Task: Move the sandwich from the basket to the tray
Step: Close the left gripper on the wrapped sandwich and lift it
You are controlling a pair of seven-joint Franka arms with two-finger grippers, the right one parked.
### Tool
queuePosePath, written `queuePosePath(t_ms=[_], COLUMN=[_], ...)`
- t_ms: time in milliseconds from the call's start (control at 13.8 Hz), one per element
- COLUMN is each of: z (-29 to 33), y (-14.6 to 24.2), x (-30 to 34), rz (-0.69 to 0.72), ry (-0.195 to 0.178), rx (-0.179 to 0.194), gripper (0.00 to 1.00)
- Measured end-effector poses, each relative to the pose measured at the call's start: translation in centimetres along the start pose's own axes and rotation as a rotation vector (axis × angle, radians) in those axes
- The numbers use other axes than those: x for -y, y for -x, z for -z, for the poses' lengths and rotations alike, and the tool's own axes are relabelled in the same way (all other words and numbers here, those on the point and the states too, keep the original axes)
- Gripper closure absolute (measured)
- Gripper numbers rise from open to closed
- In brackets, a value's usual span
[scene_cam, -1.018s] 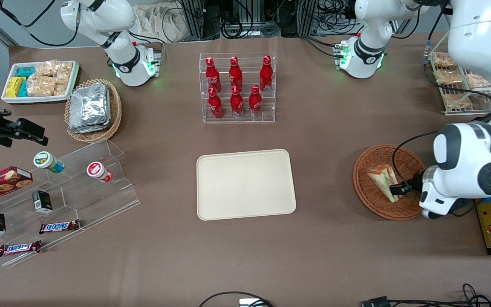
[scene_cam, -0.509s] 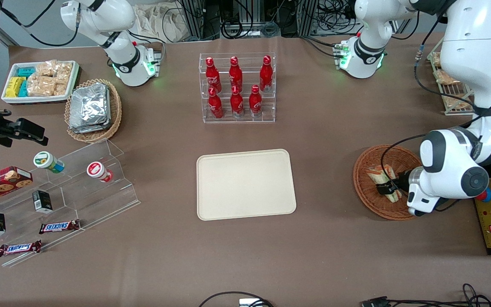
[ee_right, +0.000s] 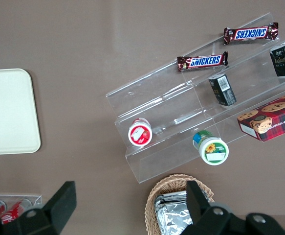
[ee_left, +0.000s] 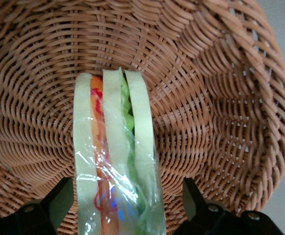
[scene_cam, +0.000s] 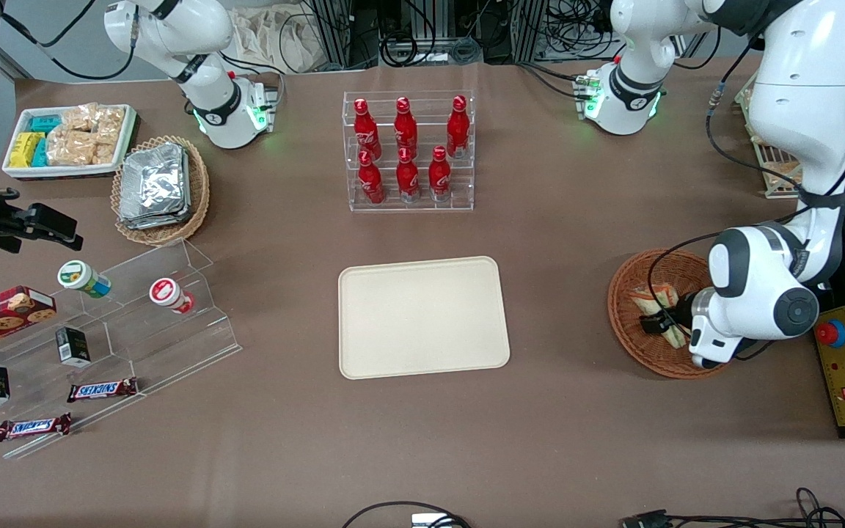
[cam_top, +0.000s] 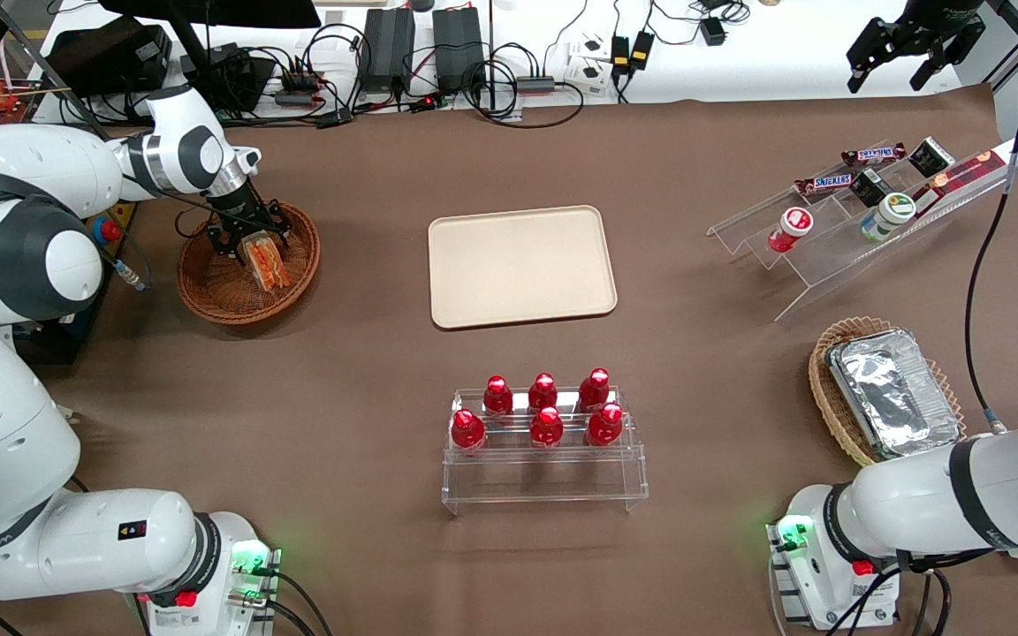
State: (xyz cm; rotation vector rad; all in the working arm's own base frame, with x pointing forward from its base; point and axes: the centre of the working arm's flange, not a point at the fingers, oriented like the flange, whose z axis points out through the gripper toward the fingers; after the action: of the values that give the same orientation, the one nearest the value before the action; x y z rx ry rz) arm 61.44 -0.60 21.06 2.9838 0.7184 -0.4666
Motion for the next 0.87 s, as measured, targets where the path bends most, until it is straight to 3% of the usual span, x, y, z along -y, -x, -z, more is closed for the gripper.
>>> queuePosePath(t_ms=[145, 436, 800, 873], z=[-0.5, -0.9, 0.5, 1.6], y=[0.1, 0.1, 0.3, 0.6], x=[0.1, 0.2, 0.1, 0.1], rz=[0.003, 0.006, 0.004, 0.001], ry=[-0.004, -0.005, 0.003, 0.004], rx=[0.009, 0.012, -0.004, -0.007], gripper=[0.05, 0.50, 0.76, 0.76])
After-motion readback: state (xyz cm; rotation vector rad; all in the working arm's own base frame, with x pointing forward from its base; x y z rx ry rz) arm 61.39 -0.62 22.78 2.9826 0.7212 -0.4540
